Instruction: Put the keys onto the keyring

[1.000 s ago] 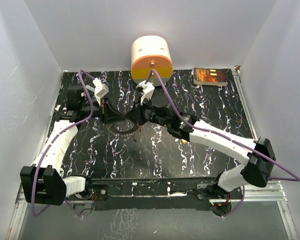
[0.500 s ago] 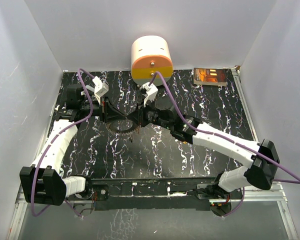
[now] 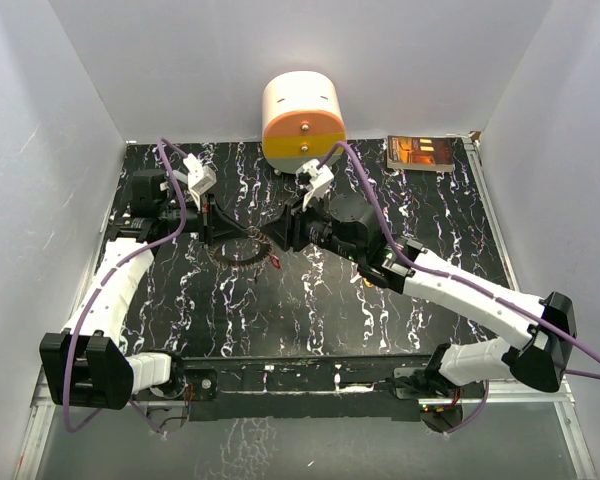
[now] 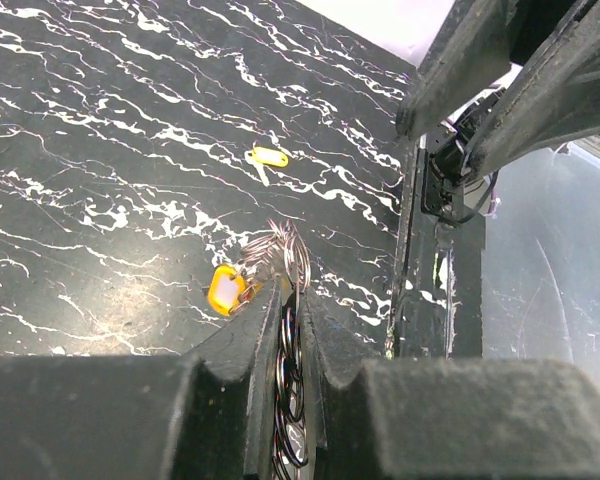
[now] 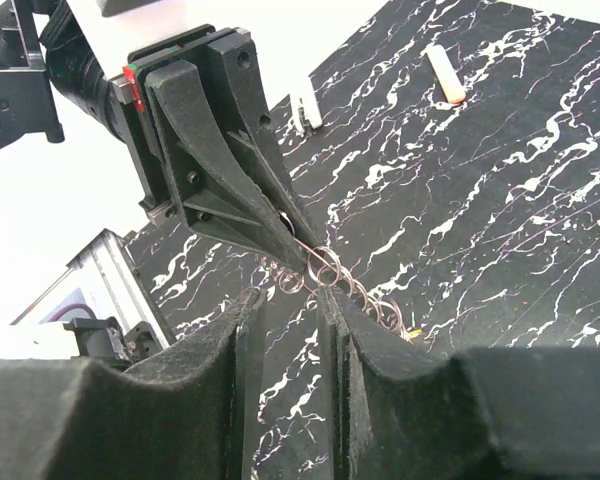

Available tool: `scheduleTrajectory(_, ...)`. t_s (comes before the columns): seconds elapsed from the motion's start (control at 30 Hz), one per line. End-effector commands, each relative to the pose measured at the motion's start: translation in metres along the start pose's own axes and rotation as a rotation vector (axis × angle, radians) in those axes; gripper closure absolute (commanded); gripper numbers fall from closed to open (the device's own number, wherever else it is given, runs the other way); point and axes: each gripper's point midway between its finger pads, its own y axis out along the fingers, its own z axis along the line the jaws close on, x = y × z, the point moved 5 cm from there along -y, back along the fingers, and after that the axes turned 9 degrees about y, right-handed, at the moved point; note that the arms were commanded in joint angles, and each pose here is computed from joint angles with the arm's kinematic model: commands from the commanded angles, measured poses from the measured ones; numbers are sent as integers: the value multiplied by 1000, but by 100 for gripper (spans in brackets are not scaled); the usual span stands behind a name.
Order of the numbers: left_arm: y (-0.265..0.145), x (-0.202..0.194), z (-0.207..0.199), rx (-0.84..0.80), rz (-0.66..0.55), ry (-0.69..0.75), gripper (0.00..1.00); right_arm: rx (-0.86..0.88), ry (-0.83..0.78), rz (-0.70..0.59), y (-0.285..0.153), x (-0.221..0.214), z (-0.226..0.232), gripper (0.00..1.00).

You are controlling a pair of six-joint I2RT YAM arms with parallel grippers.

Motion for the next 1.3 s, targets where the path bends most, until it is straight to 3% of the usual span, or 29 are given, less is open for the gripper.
scheduleTrajectory(0.0,-4,19,-9,-48,-30,79,100,35,-52,-48,-3,13,9,66)
scheduleTrajectory(0.47,-9,23,-32,-120,-30,125,100,178,-165,76,11,0,4,75)
scheduleTrajectory(1.27,-7,22,-36,-141,-29,130,100,233,-179,76,27,3,11,75)
